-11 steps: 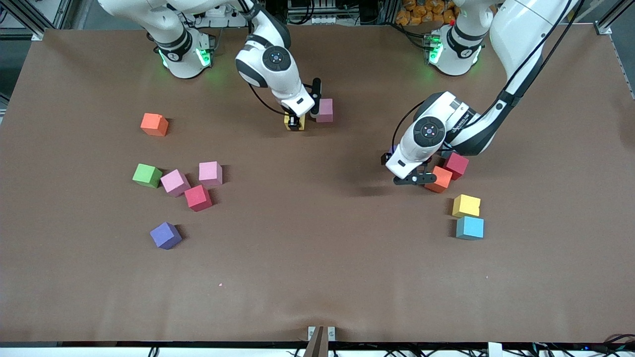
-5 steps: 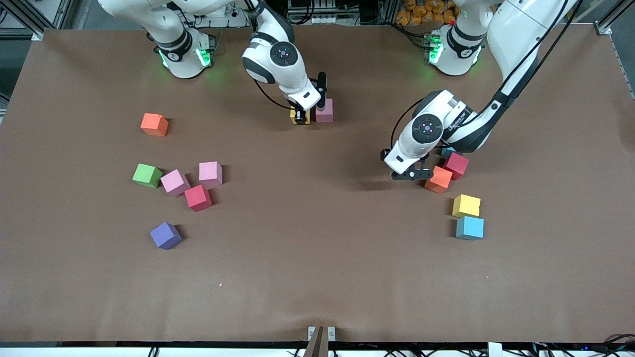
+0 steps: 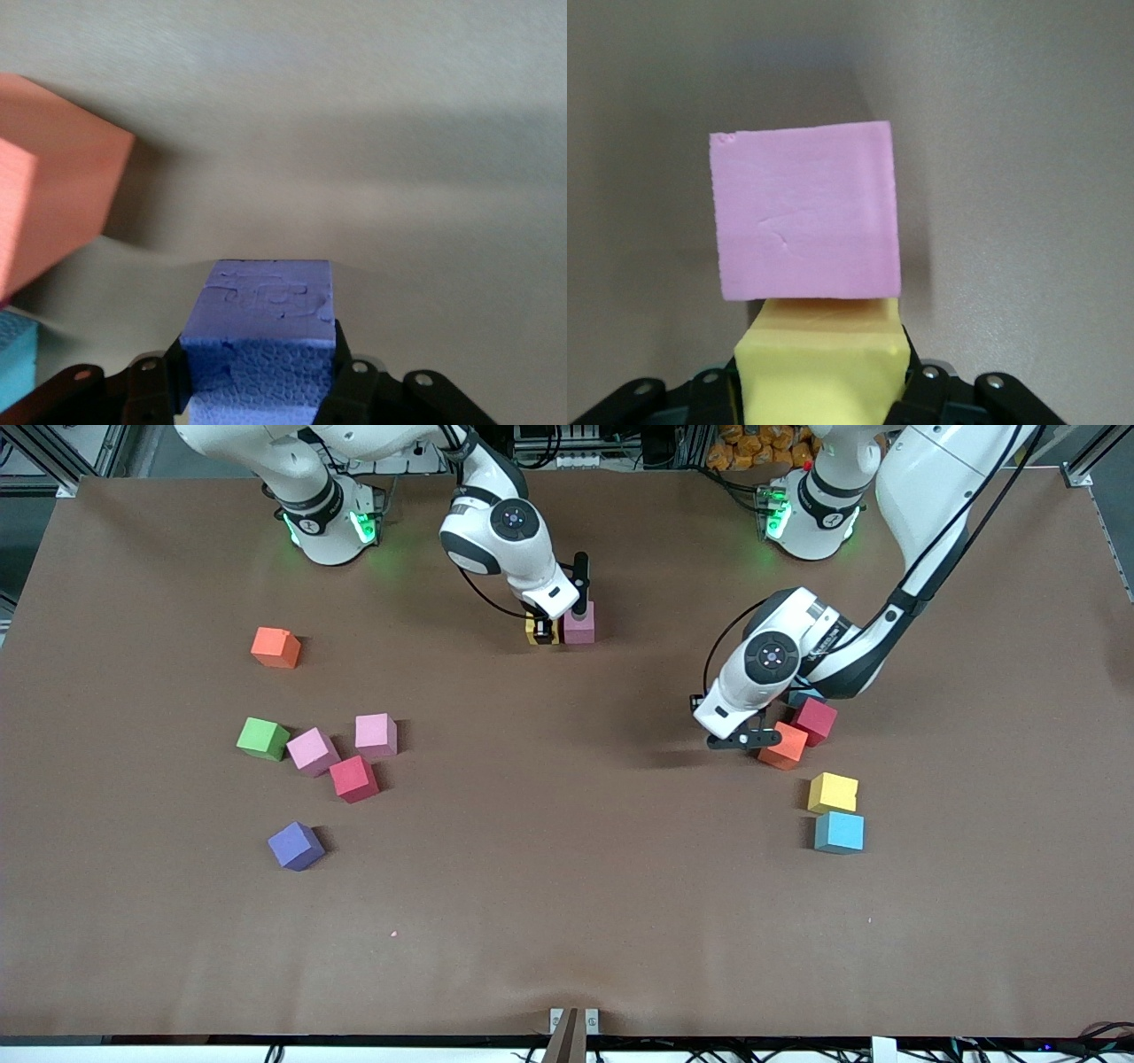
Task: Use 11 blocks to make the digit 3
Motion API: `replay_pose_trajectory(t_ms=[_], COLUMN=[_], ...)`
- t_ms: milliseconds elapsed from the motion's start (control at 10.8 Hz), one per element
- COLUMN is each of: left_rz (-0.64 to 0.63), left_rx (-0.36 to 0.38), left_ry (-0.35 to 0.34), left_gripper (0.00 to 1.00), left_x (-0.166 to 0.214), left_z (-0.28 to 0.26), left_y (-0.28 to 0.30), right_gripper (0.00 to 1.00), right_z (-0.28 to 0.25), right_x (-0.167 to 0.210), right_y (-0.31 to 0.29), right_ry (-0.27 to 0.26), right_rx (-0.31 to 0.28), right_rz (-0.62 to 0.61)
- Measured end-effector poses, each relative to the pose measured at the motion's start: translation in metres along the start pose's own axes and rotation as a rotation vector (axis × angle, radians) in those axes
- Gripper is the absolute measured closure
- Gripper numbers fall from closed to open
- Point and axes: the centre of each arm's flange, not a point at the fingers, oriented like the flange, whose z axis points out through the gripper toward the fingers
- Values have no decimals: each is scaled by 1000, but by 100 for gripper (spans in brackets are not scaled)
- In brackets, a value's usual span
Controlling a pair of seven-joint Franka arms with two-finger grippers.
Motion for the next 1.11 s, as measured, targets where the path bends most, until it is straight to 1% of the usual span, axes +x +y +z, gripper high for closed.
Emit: replay_pose_trajectory(t_ms=[185,461,923,1107], left_rz=[-97,-253,-583,-701], left_rx=[9,21,8,-26], left_ry=[7,18,12,-12], left_gripper=[44,44,44,44], left_x=[-2,-26,-40,-46], left_z=[-10,-28,-34,-49], left_y=[1,29,46,50], right_gripper=[41,41,41,41], right_z=[0,0,0,0], right_x=[1,2,7,8], right_y=[-1,-1,4,5], right_ry=[0,1,4,5], right_rx=[0,-2,-16,-16], right_rz=[-1,-6,-16,-15])
